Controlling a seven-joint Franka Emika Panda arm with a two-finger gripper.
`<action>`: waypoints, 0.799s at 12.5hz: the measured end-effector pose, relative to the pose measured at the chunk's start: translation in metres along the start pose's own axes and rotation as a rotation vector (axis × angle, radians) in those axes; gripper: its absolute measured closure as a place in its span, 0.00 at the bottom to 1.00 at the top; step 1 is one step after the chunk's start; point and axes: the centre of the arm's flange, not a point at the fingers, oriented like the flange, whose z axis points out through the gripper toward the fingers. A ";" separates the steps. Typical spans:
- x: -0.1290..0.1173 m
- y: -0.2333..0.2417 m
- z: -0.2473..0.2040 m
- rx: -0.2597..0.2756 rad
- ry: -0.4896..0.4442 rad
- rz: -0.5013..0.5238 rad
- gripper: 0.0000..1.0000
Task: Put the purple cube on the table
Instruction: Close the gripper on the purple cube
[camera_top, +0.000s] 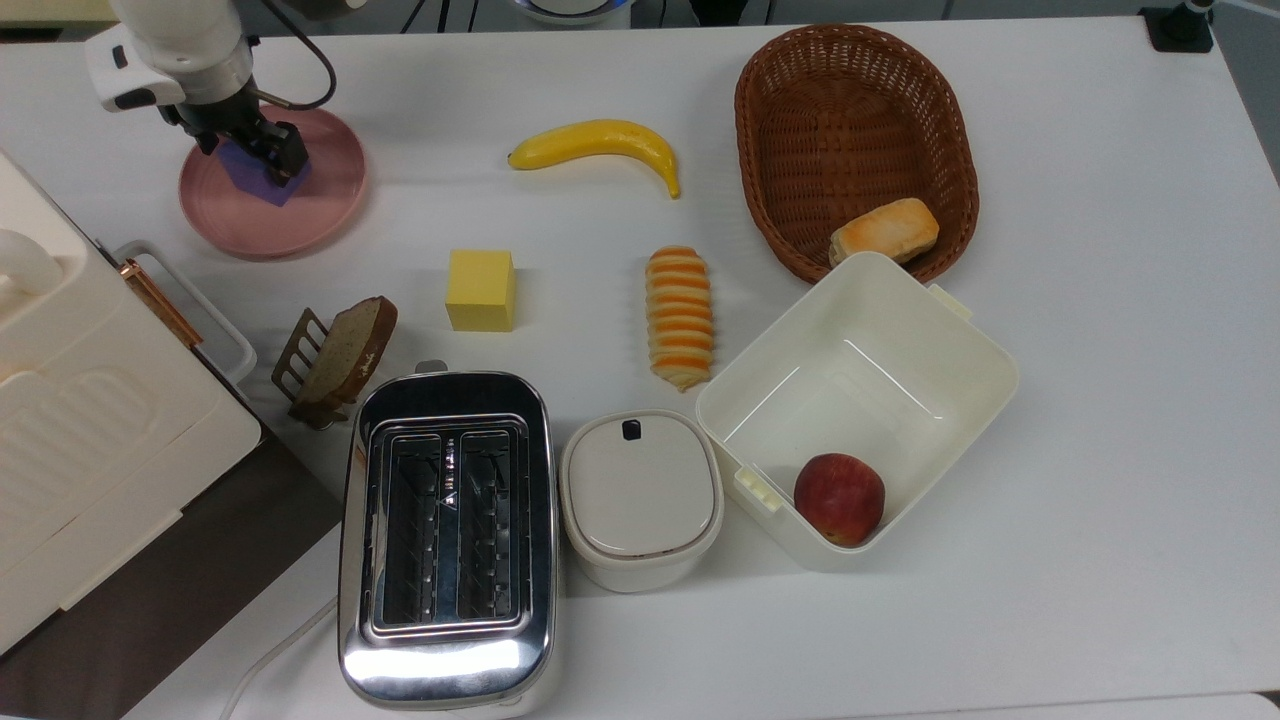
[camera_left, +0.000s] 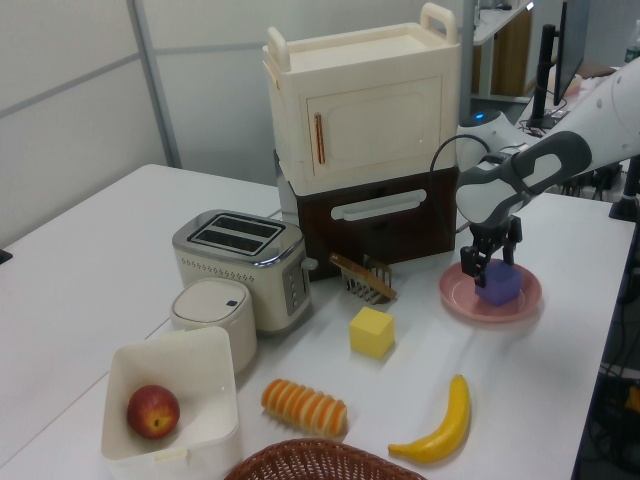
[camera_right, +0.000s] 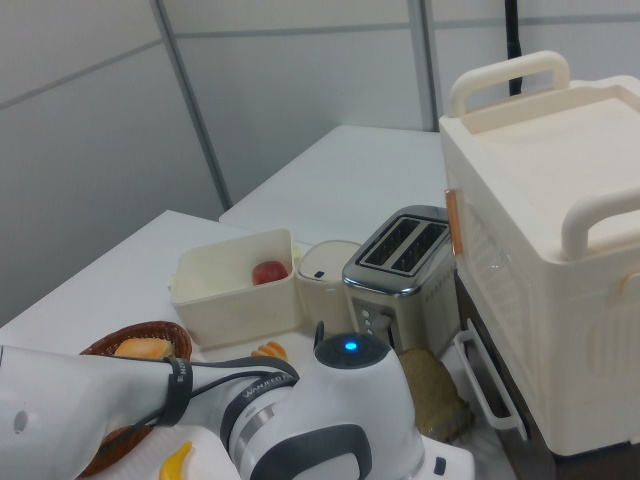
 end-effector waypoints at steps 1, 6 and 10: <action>0.001 0.002 0.002 0.000 0.008 0.003 0.18; 0.003 0.002 0.001 0.000 0.019 0.005 0.44; 0.005 -0.002 -0.011 -0.001 0.042 0.005 0.44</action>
